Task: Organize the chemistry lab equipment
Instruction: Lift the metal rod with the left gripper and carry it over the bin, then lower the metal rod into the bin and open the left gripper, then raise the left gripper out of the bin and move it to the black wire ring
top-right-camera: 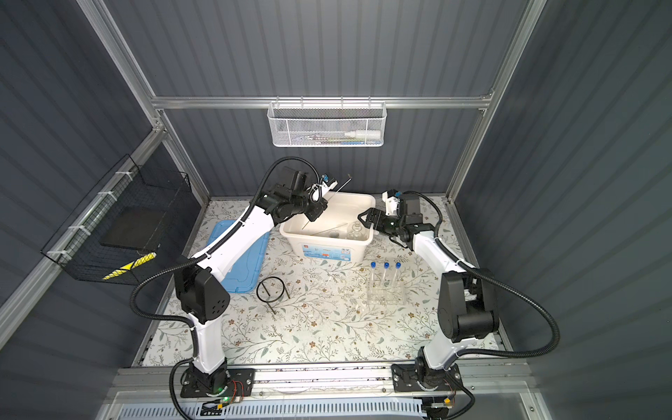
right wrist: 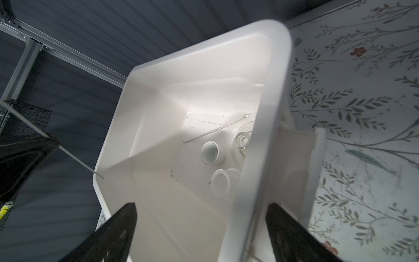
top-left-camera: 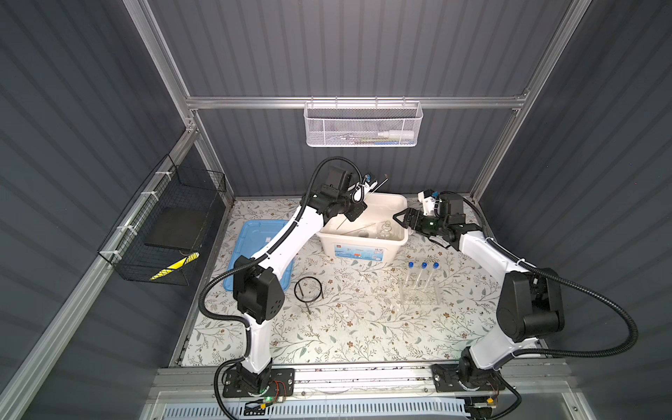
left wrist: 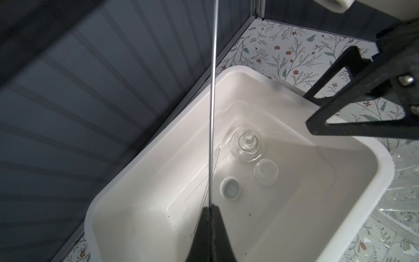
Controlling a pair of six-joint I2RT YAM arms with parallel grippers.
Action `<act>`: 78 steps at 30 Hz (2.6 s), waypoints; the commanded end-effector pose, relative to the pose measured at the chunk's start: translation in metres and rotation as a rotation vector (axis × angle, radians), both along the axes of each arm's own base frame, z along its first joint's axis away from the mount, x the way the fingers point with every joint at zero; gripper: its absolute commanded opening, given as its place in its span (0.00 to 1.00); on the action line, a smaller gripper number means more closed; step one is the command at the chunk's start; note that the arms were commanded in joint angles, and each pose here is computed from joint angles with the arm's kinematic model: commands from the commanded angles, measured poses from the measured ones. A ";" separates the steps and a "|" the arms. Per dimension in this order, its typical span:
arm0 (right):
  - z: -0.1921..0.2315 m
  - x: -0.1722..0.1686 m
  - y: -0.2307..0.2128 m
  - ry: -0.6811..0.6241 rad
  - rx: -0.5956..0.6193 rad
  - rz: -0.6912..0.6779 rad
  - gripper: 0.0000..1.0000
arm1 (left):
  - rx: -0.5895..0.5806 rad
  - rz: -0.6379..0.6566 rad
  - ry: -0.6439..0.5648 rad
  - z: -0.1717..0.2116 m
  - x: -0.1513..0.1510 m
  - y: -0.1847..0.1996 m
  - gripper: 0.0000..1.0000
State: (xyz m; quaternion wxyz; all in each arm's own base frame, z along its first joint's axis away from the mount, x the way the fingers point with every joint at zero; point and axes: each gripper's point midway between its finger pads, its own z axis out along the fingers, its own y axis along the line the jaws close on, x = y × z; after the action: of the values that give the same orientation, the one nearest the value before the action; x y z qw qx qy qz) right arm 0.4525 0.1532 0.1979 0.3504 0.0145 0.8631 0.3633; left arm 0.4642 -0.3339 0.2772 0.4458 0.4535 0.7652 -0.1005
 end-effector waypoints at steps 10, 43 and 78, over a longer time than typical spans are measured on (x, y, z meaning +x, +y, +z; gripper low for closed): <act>-0.004 0.010 -0.011 0.019 -0.089 -0.018 0.85 | 0.128 -0.051 0.102 -0.071 0.018 -0.008 0.00; -0.019 0.014 -0.009 0.071 -0.109 0.010 0.74 | 0.238 -0.059 0.384 -0.197 0.012 -0.013 0.00; -0.038 0.028 -0.024 0.131 -0.254 0.034 0.36 | -0.111 0.120 0.119 -0.002 0.009 -0.002 0.99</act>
State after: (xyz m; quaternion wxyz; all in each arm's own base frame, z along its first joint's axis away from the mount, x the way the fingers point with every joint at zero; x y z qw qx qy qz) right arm 0.4796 0.1386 0.1710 0.2993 -0.0196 0.9126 0.2778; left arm 0.4761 -0.3466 0.2619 0.4194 0.3980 0.8026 -0.1469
